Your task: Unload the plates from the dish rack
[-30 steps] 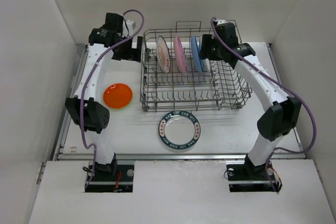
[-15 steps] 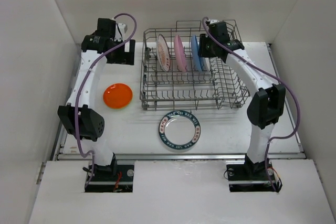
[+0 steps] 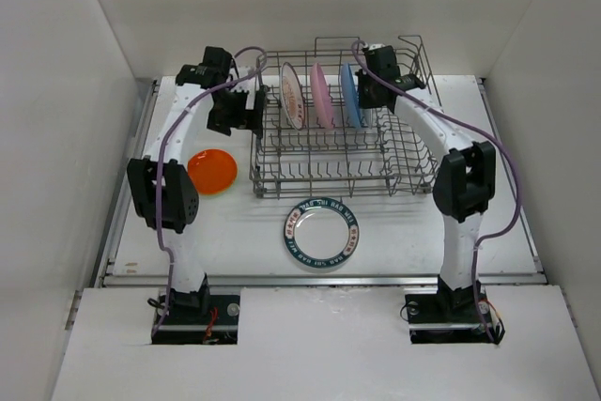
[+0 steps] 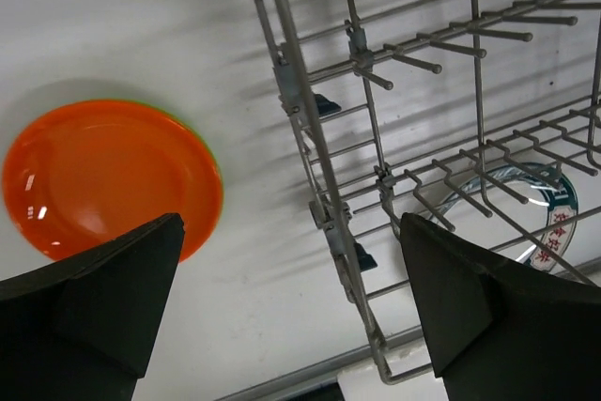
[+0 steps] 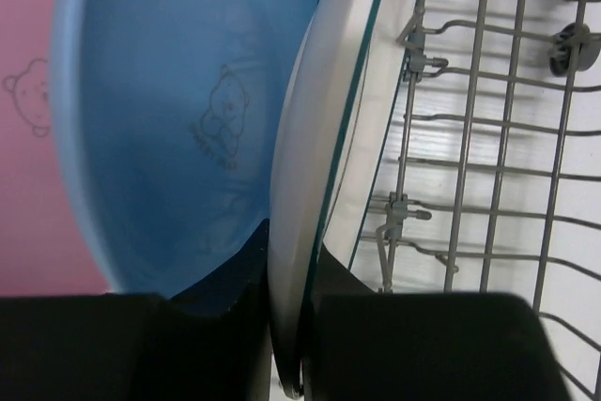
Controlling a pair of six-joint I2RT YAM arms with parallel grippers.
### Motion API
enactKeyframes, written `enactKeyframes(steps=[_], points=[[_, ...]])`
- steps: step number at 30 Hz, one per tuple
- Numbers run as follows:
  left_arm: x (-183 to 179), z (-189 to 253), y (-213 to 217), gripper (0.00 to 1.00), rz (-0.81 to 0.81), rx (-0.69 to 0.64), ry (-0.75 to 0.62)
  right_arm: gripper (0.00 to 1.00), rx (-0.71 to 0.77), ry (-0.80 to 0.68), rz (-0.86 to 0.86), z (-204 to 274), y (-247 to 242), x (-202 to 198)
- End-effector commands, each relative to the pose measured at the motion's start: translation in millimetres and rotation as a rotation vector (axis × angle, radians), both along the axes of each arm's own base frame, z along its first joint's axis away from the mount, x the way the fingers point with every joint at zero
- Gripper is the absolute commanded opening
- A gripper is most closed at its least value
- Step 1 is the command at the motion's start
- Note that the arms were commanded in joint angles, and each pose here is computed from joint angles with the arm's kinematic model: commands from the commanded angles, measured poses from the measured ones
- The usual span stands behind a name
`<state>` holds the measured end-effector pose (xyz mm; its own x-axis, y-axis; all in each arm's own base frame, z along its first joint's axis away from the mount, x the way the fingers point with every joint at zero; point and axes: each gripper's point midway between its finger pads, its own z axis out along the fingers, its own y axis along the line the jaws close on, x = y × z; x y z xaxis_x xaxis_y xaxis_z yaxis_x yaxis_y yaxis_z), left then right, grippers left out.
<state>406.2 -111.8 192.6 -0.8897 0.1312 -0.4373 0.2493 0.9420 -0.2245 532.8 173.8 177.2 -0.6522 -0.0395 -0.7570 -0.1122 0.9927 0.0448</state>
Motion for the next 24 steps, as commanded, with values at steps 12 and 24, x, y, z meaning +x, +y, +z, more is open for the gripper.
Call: enactKeyframes(steps=[12, 24], points=[[-5.5, -37.5, -19.2, 0.73, -0.023, -0.033, 0.140, 0.00, -0.121, -0.542, -0.162, 238.2, -51.1, -20.2], [5.5, 9.4, -7.3, 0.84, 0.010, 0.014, -0.008, 0.00, -0.146, -0.483, 0.420, 215.8, 81.9, -189.9]])
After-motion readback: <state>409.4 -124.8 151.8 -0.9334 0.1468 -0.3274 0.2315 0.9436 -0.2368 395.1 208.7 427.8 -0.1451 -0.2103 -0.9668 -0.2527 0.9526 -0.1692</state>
